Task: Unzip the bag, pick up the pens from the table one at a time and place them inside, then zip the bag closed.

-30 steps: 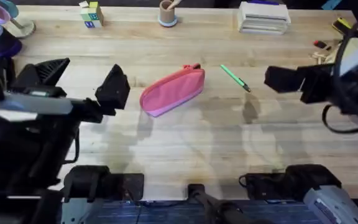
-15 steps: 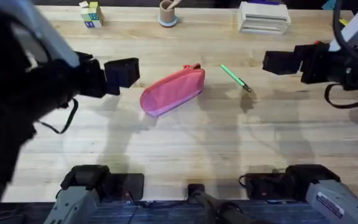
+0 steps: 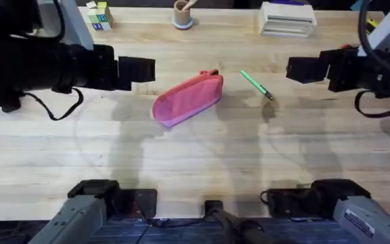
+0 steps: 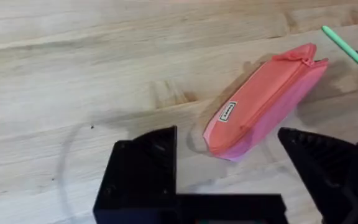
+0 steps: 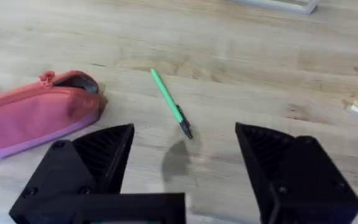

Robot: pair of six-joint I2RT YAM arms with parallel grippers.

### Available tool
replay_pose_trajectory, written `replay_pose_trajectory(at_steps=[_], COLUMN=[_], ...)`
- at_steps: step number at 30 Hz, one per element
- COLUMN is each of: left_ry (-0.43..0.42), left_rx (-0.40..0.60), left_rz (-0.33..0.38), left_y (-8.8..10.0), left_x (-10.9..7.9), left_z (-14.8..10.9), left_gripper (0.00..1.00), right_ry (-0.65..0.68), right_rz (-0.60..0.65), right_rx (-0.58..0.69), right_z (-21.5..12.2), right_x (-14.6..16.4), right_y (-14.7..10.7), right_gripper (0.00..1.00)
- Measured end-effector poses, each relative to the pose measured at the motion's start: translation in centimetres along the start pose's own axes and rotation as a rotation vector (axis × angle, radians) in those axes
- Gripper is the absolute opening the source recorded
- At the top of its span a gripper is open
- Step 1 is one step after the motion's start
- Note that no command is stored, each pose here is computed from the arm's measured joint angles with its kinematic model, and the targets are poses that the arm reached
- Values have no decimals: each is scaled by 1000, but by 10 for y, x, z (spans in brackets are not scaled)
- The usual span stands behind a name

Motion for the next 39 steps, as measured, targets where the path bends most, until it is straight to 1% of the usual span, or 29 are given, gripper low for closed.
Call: replay_pose_trajectory(at_steps=[5,7,10,13,19,22,24,26,31,39], left_ry=[-18,-26,-51,-113,-280,-327,-340,-335,-310,-305], left_rx=[-3,9,37,68,106,118,129,137,147,147], left_rz=[20,24,62,144,370,475,530,573,630,653], left_y=[1,-2,-8,-17,-35,-44,-48,-51,-52,-52], left_x=[-3,-4,-7,-16,-37,-42,-42,-41,-36,-35], left_z=[-1,-1,-1,-2,-8,-11,-12,-12,-11,-11], left_gripper=[993,993,993,993,993,993,993,993,993,993], right_ry=[0,0,0,0,0,0,0,0,0,0], right_rz=[-5,-6,-9,-9,-12,-13,-13,-13,-13,-16], right_rx=[0,-1,-1,-1,-1,-1,-1,-1,-1,-1], right_z=[0,0,0,0,0,0,0,0,0,0], right_x=[0,0,0,0,0,0,0,0,0,0], right_y=[0,0,0,0,0,0,0,0,0,0], right_gripper=[997,997,997,997,997,997,997,997,997,997])
Point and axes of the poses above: each hand's point on the last joint's axis, 136 mm out from that joint toward the fingers, its own z axis out along the fingers, its own x axis along the line the jaws close on, y = z × x, the point moved 3 cm from there along -z, back along the fingers, and after that the axes turned 1 degree about z, right-handed, at the moved point
